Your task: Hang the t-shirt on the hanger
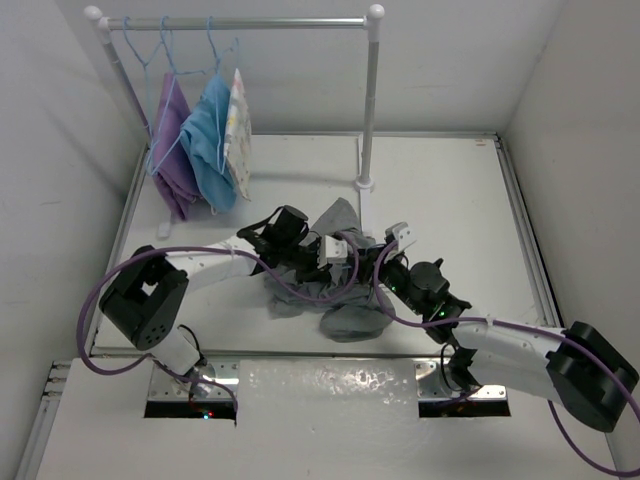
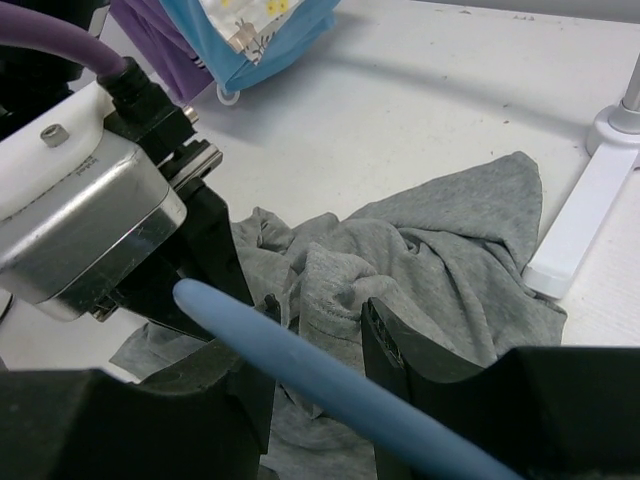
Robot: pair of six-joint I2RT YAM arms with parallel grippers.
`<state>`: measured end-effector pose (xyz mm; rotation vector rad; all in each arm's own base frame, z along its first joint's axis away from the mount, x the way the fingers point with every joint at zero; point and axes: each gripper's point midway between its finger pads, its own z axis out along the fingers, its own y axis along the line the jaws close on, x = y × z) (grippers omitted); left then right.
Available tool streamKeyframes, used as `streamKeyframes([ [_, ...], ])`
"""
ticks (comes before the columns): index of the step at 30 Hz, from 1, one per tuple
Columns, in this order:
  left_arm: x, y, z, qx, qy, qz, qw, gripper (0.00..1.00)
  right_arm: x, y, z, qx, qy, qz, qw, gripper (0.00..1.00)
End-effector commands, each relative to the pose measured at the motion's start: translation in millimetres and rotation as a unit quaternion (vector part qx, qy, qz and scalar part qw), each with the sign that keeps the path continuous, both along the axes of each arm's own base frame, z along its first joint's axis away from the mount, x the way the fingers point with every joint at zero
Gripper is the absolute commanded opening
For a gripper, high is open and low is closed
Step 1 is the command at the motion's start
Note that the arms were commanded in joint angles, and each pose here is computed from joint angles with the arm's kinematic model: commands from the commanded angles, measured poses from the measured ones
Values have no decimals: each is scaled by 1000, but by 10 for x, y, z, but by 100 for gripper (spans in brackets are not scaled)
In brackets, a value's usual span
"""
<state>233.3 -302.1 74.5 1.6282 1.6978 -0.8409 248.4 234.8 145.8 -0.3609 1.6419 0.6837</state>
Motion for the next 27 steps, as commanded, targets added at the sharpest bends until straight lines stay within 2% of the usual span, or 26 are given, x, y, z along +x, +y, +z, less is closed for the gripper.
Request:
streamKeyframes([
  [1,15,-26,90,-10,-23,-10,1000,0,32,102,385,34,-35,14,999,0],
  [5,-8,-41,211,-22,-25,-12,999,0,29,148,367,20,-27,25,999,0],
  [6,-3,-17,229,-18,-27,-8,999,0,17,131,263,-2,-11,25,1000,0],
  [7,4,6,303,-20,-39,-7,999,0,27,132,277,-11,-7,25,1000,6],
  [8,29,49,323,-14,-50,-1,999,0,19,115,251,-22,-2,25,999,30],
  [11,39,207,303,13,-91,-7,996,0,-21,-37,207,-54,10,7,998,65],
  [12,36,243,290,19,-94,-3,995,0,-52,-128,224,-58,13,-5,998,69],
  [14,125,281,305,25,-91,31,995,0,-16,-308,266,-61,14,-49,997,84],
  [16,199,251,411,11,-87,49,995,0,-45,-479,322,-63,21,-80,995,90],
  [18,209,242,493,1,-71,63,995,0,-56,-663,308,-82,31,-115,989,91],
  [19,221,230,610,-9,-78,61,995,0,-80,-713,457,-72,20,-121,990,91],
  [21,148,268,742,-16,-96,42,994,0,-111,-881,448,-92,30,-148,984,91],
  [23,129,334,803,-11,-135,19,991,0,-120,-1048,590,-86,29,-185,979,68],
  [24,35,409,806,0,-141,2,990,0,-115,-1211,556,-106,40,-222,968,58],
  [25,-29,445,789,6,-149,-20,989,0,-105,-1258,659,-105,36,-235,966,42],
  [26,-57,476,779,14,-174,-47,984,0,-82,-1265,628,-123,41,-239,962,38],
  [27,-117,533,737,23,-170,-55,984,0,-69,-1221,622,-135,43,-229,963,38],
])
